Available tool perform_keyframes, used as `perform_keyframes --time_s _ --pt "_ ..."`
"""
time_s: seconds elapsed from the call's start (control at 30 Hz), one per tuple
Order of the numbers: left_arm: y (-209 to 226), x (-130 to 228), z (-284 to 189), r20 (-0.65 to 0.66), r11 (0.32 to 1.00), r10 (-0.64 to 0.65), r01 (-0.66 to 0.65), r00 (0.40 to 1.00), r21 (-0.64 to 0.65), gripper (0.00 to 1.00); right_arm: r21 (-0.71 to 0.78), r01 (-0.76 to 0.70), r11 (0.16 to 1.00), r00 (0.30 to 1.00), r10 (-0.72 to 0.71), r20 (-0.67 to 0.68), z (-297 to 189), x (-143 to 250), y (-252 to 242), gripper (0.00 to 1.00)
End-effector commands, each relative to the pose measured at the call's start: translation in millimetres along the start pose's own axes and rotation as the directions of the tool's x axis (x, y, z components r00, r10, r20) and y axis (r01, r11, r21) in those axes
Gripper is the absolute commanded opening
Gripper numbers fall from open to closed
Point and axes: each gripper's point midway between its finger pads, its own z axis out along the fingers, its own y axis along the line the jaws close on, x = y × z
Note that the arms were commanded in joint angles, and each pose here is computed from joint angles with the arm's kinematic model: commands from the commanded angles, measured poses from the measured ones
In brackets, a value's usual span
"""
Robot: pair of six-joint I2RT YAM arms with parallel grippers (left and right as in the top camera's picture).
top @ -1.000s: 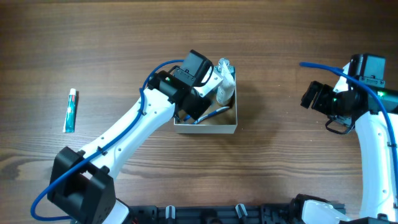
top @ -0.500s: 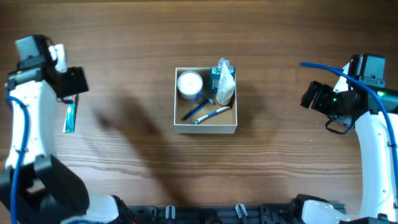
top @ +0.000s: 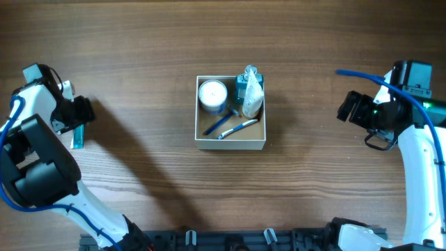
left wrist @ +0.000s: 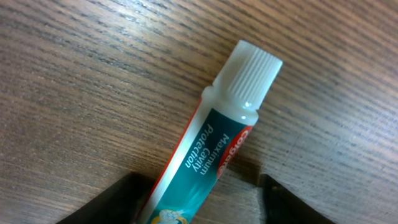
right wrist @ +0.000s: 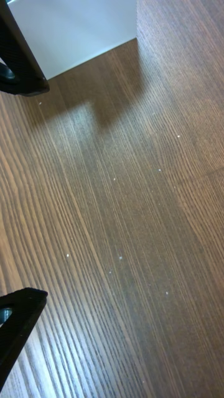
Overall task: Pack container
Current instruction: 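Reach the left gripper to the Colgate toothpaste tube and grasp it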
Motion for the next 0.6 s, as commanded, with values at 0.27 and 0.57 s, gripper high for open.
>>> perform_keyframes --time_s 0.27,0.57 --pt "-21 9 -4 -0.034 0.991 -0.039 0.043 0.999 0.128 0.06 0.017 -0.001 1.0 1.0 0.001 -0.012 3 2 -4 1.0" --pt "-230 38 -193 0.484 0.705 0.557 -0.692 0.675 0.156 0.04 0.016 -0.002 1.0 1.0 0.002 -0.011 3 2 -4 1.0"
